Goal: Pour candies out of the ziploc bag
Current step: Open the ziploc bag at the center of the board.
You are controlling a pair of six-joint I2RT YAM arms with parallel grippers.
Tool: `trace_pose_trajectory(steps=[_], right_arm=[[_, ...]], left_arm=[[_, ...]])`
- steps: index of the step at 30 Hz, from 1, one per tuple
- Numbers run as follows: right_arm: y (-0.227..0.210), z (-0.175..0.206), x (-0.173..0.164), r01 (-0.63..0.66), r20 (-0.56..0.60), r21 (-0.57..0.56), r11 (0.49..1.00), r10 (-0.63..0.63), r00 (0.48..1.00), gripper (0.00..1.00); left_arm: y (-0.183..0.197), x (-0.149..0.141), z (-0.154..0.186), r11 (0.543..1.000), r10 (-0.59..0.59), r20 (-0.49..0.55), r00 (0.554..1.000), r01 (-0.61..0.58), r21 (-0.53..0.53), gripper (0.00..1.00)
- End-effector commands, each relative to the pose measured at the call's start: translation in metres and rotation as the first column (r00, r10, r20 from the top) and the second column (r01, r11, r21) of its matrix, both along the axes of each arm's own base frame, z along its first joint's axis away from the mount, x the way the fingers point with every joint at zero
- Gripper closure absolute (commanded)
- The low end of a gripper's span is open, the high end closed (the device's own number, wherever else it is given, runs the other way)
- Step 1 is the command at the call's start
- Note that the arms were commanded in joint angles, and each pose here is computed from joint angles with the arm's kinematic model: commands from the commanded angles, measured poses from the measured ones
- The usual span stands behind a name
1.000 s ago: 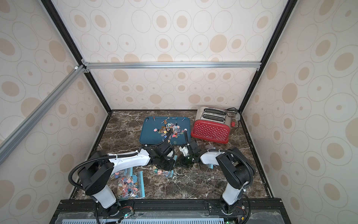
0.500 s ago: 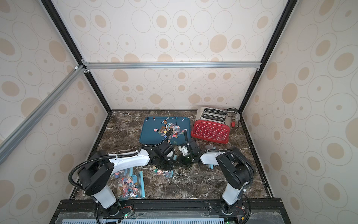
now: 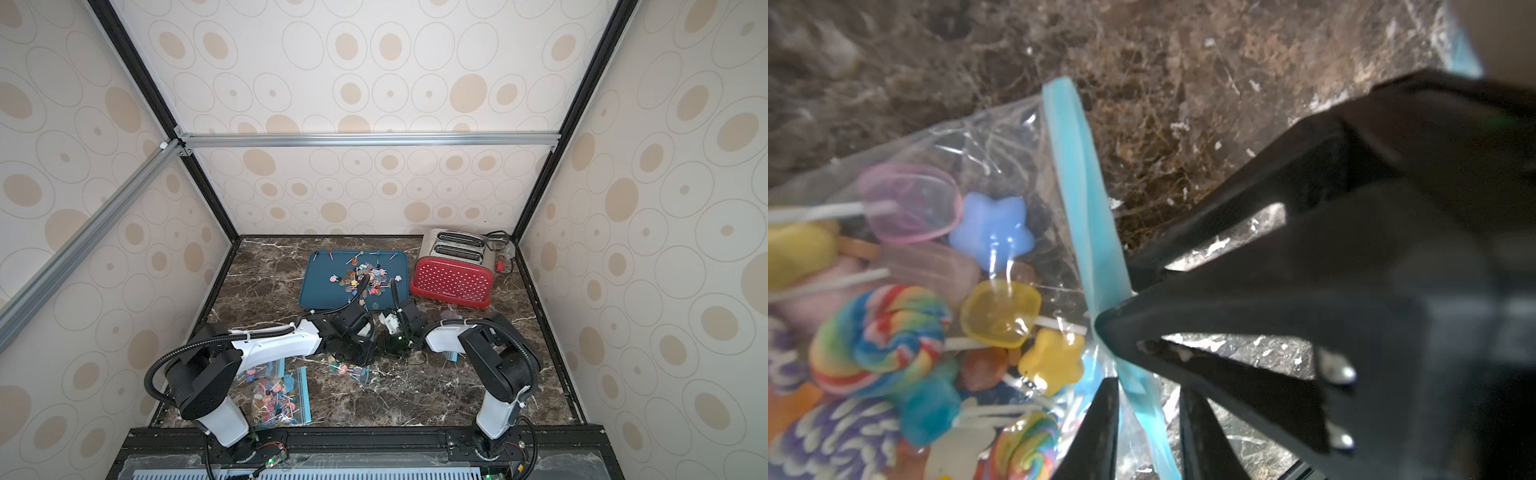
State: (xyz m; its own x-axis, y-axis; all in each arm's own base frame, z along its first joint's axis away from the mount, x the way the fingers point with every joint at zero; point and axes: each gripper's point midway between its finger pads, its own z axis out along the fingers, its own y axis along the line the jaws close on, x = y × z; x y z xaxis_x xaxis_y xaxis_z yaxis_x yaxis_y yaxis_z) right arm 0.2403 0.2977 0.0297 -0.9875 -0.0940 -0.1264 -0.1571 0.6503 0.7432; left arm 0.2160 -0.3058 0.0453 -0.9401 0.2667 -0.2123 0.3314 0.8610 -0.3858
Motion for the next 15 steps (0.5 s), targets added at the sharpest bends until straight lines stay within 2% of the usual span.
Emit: trace_pose_trajectory(steps=[1,7,15], right_arm=[[0.0083,0.0017,0.0017,-0.01,0.003,0.007,1.0,0.01,1.0,0.74],[0.0096,-0.0001,0.002,-0.011,0.002,-0.001,1.0,0.011,1.0,0.81],[0.0092,-0.0025,0.0032,-0.004,0.001,-0.012,1.0,0.004,1.0,0.83]], left_arm=[[0.0057,0.003,0.0071,1.0,0.007,0.023,1.0,-0.007,0.007,0.72],[0.0086,0.0028,0.0087,1.0,0.01,0.029,1.0,-0.01,0.016,0.72],[0.0137,0.0011,0.0089,0.999,0.01,0.033,0.999,-0.011,0.032,0.71]])
